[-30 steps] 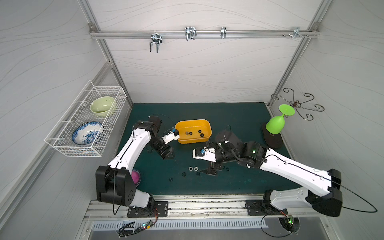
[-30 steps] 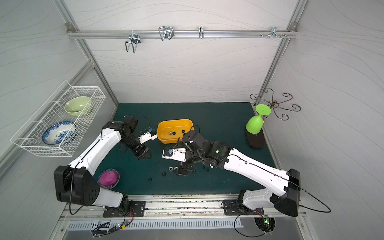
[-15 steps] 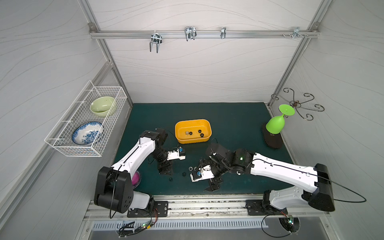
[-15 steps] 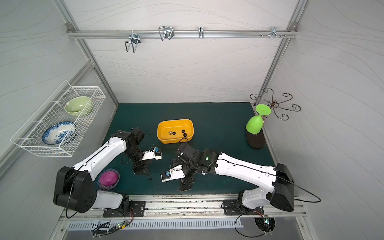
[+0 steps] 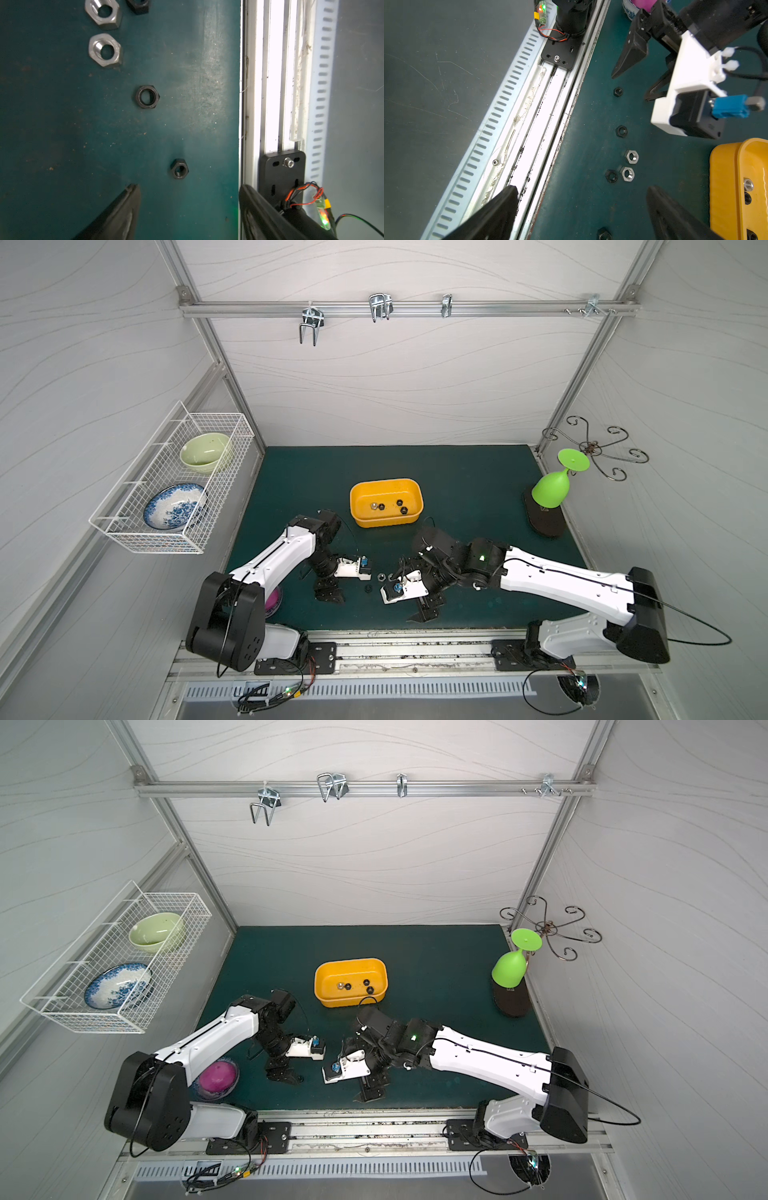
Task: Put the nuts on the desktop into the storage box
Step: Pick up the nut from the center of the board, then place the nut in the storage box.
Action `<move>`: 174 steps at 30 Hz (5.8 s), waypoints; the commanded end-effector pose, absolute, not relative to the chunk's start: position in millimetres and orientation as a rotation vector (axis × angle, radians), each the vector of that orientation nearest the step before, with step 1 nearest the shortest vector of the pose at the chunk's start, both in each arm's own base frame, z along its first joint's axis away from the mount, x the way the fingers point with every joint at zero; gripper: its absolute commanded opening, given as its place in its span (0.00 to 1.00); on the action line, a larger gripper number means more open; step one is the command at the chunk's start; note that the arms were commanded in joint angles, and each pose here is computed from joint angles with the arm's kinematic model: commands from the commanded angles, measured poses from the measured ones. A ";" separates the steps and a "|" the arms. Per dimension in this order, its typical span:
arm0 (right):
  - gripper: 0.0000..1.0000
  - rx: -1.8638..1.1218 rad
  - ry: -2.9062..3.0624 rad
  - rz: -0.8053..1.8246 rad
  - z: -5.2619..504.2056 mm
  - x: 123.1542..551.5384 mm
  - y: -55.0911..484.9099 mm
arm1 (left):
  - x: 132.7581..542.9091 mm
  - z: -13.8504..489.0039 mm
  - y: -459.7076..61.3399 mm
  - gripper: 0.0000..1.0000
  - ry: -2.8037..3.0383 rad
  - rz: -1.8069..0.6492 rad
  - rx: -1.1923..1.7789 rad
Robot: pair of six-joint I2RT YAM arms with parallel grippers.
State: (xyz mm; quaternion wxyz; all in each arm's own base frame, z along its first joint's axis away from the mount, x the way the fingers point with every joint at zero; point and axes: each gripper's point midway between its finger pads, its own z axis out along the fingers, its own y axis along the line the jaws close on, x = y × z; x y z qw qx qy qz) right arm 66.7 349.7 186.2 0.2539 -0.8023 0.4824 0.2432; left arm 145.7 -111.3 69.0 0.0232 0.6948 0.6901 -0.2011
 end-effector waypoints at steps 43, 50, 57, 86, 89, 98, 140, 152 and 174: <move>0.99 -2.152 1.337 0.587 182.1 76.1 350.7 | 131.5 2.0 -91.0 0.48 1.931 -0.273 2.429; 0.99 -2.154 1.339 0.583 180.2 77.1 351.8 | 131.9 0.5 -88.2 0.28 1.933 -0.250 2.439; 0.99 -2.147 1.342 0.590 180.0 76.8 352.7 | 136.3 2.8 -89.3 0.21 1.943 -0.235 2.423; 0.99 -1.632 1.604 0.660 218.6 139.3 337.5 | 199.7 125.5 -158.5 0.19 2.006 -0.574 1.951; 0.99 -1.579 1.636 0.616 220.3 150.3 333.7 | 214.0 139.7 -164.6 0.19 1.990 -0.575 1.899; 0.99 -1.373 1.754 0.492 222.8 189.0 315.6 | 270.0 166.4 -179.2 0.21 1.979 -0.484 1.763; 0.99 -0.933 1.906 0.285 229.1 264.0 314.6 | 435.7 91.3 -202.4 0.20 2.347 -0.318 1.520; 0.99 -0.932 1.937 0.306 217.4 258.7 311.8 | 452.0 63.4 -198.2 0.21 2.391 -0.250 1.513; 0.99 -0.914 1.953 0.285 217.9 256.2 301.8 | 461.0 50.5 -196.8 0.42 2.414 -0.220 1.507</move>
